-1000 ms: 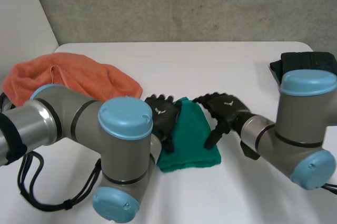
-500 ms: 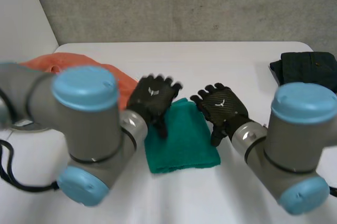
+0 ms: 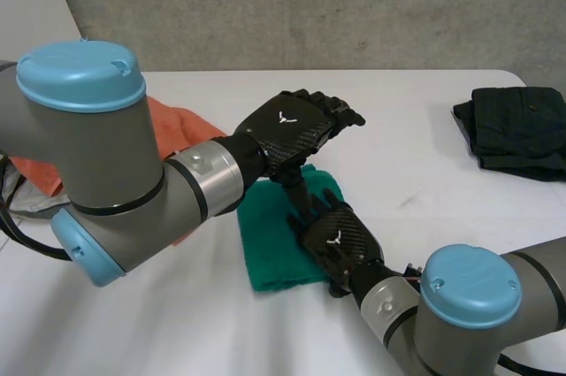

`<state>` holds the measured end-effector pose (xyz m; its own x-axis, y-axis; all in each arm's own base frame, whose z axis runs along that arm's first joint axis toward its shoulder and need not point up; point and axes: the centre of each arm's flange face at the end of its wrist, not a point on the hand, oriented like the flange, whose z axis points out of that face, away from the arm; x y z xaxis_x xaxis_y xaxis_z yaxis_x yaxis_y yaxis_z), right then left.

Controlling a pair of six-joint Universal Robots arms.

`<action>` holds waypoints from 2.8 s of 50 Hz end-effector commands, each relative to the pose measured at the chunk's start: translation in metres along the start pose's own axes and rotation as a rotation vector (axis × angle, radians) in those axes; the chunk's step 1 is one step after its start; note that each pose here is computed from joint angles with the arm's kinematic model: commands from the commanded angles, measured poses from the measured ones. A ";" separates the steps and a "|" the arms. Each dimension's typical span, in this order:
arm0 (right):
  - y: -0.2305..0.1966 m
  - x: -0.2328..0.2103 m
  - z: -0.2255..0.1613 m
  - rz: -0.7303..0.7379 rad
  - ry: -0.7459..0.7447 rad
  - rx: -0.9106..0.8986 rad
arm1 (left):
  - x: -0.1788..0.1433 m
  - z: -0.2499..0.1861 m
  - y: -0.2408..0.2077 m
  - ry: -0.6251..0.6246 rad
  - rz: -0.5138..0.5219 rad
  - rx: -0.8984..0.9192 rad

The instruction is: Fold the laundry.

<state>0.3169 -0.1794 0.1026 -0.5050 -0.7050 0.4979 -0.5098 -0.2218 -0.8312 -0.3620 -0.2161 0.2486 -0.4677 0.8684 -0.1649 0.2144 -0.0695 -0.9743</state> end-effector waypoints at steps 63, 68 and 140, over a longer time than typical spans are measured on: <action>0.224 0.400 0.049 0.036 0.662 0.271 | -0.002 -0.003 -0.020 -0.021 0.017 0.075; 0.233 0.382 0.046 0.060 0.599 0.246 | 0.008 -0.004 -0.022 0.003 0.011 0.080; -0.011 0.206 -0.024 -0.019 0.409 0.201 | -0.231 -0.045 0.104 -0.649 0.375 -0.306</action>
<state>0.1942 -0.3244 0.2519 -0.7637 -0.2948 0.5742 -0.3942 -0.4914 -0.7766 -0.2220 -0.3662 0.2661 -0.8458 0.2894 -0.4482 0.4224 -0.1499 -0.8939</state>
